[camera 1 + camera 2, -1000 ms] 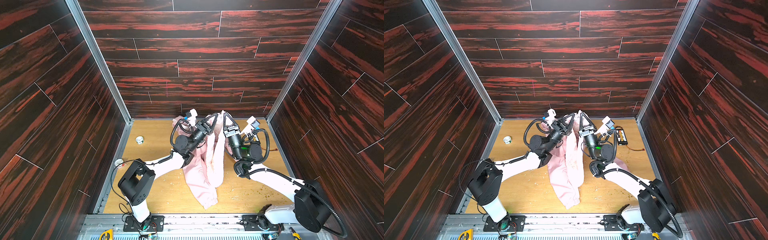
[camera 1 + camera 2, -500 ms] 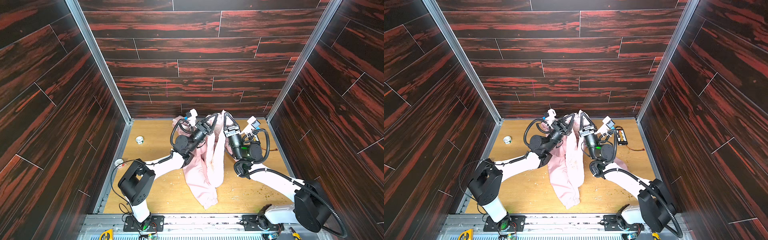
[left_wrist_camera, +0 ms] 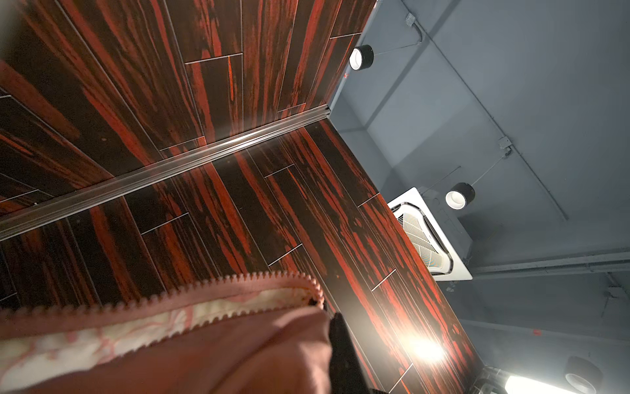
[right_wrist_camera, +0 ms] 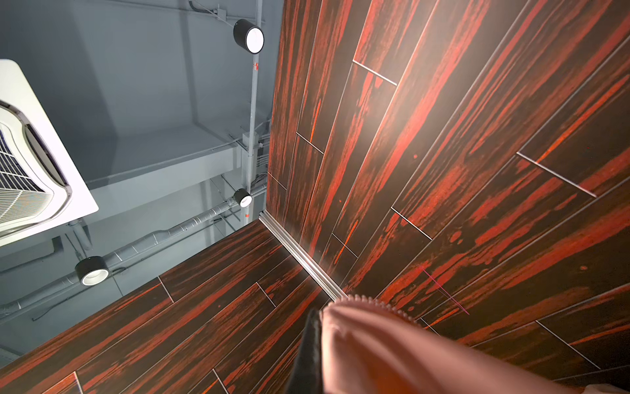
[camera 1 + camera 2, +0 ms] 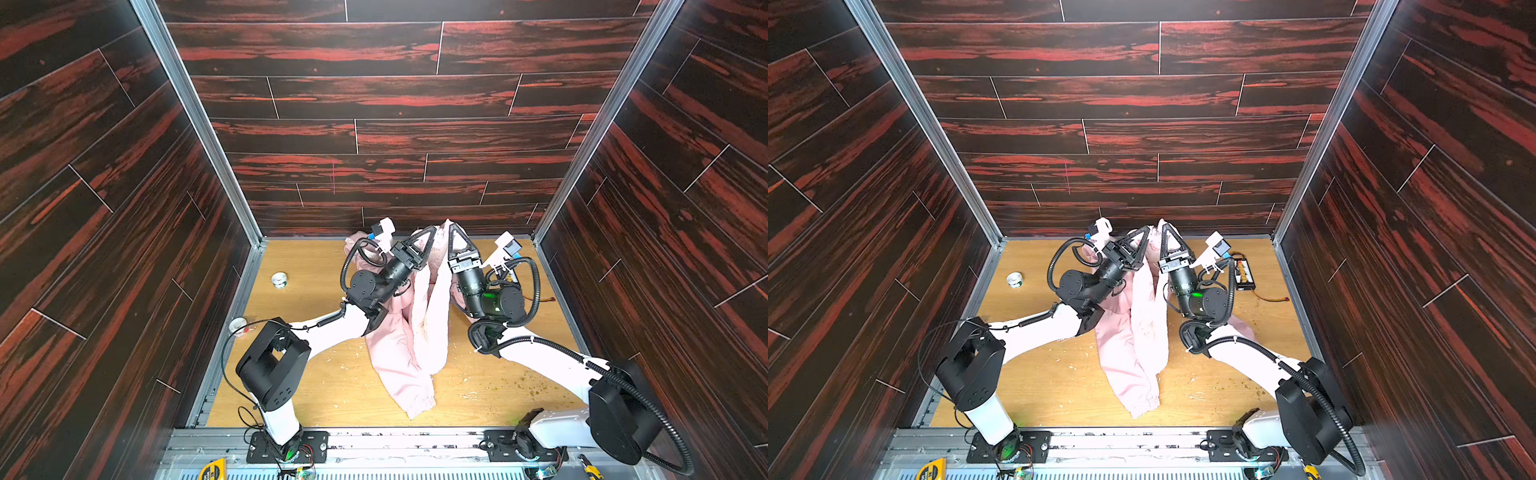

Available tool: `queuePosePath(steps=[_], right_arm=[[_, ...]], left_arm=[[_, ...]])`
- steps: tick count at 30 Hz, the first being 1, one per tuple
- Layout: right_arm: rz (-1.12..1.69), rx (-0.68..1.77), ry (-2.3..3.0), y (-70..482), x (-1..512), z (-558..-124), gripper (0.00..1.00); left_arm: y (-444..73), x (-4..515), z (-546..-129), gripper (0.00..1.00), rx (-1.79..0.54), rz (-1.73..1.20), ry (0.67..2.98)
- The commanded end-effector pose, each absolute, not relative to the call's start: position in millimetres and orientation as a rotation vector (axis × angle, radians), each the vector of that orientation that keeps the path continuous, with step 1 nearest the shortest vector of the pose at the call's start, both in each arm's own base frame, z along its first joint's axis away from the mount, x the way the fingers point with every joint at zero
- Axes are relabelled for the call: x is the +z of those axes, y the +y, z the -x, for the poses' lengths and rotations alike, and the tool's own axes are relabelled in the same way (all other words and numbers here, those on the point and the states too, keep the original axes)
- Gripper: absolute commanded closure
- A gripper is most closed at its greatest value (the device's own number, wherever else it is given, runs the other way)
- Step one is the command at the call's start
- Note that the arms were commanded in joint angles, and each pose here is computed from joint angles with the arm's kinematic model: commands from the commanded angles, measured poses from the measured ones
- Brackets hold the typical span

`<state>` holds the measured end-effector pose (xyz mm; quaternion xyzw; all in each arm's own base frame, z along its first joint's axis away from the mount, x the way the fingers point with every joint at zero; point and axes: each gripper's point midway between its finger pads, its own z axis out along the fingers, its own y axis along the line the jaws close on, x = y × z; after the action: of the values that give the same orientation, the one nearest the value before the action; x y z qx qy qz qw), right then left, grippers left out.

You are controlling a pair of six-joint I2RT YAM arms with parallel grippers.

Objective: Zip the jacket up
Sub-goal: 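Keep both grippers holding the pink jacket zipper edges lifted side by side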

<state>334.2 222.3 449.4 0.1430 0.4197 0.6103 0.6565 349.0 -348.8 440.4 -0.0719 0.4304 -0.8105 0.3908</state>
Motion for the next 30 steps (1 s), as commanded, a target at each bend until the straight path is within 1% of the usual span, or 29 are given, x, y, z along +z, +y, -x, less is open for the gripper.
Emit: queuePosePath(steps=[1, 19, 30], right_arm=[[-0.301, 1.417, 0.831, 214, 480, -323, 1.00], [-0.315, 1.447, 0.897, 226, 462, -335, 1.00], [-0.289, 1.464, 0.895, 229, 463, -331, 1.00]], left_arm=[[-339, 461, -332, 1.00, -2.097, 0.140, 1.014], [-339, 464, -330, 1.00, -2.104, 0.132, 1.006], [-339, 463, -333, 1.00, -2.105, 0.146, 1.007]])
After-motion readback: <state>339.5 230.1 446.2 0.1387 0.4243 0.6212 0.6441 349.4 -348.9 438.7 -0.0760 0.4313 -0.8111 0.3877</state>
